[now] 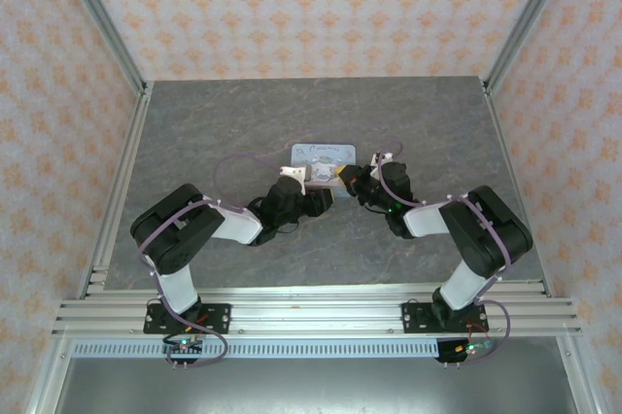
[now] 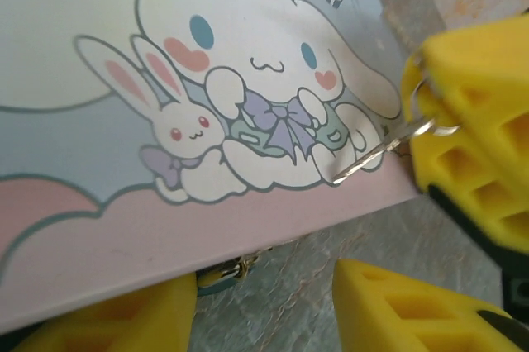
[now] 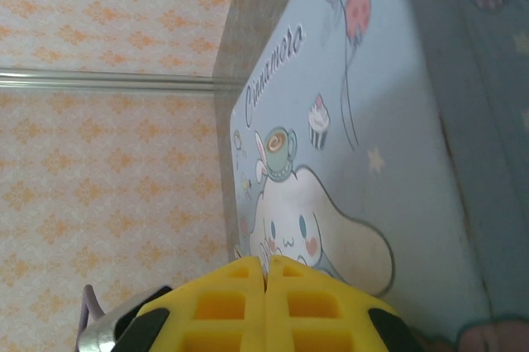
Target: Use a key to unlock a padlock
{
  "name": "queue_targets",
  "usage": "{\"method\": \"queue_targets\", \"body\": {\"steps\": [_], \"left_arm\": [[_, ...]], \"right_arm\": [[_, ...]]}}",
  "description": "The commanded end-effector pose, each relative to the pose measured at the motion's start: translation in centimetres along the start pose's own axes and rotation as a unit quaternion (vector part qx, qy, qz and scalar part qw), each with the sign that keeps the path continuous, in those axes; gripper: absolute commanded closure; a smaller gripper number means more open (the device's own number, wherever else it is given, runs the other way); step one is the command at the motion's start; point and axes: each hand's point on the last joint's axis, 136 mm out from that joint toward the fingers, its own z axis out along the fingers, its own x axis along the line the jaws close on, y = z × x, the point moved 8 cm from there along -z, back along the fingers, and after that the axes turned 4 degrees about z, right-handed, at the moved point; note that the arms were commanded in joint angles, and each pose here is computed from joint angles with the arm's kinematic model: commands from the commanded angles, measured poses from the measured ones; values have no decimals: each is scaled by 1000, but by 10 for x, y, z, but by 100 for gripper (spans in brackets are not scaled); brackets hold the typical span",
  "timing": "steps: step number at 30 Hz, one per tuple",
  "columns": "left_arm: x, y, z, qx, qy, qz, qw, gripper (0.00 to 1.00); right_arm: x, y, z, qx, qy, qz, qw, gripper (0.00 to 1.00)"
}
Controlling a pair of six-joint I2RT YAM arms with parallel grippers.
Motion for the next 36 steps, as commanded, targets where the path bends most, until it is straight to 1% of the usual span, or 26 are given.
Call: {"method": "queue_targets", "body": {"steps": [1,6,12,18,21,25,29,30,32,36], "left_arm": [[1,4,6,-21,-13,-28,999,53],[13,-4,9,-8,28,-17,999,53],[21,-4,2,5,84,33,996,53],[18,2,7,22,95,83,992,53],[17,2,14,28,94,103,990,53],[15,2,22,27,87,115,989,53],[6,2,33,29,66,122,990,53],[1,5,35,26,57,121,991,53],[4,-2,44,34,51,113,992,53],[-4,0,50,21,14,78,997,53]], "right_arm": [[4,3,1,-2,19,-3,1000,100],[2,3,1,-5,18,0,1000,100],[-2,4,1,-9,11,2,1000,100],[-5,5,1,-11,6,5,1000,100],[-6,6,0,-13,5,6,1000,100],[-7,6,-1,-17,4,8,1000,100],[-10,6,-1,-17,0,9,1000,100],[-11,7,-1,-18,-2,9,1000,100],[-12,7,-2,-19,-4,10,1000,100],[-13,8,-2,-21,-8,11,1000,100]]}}
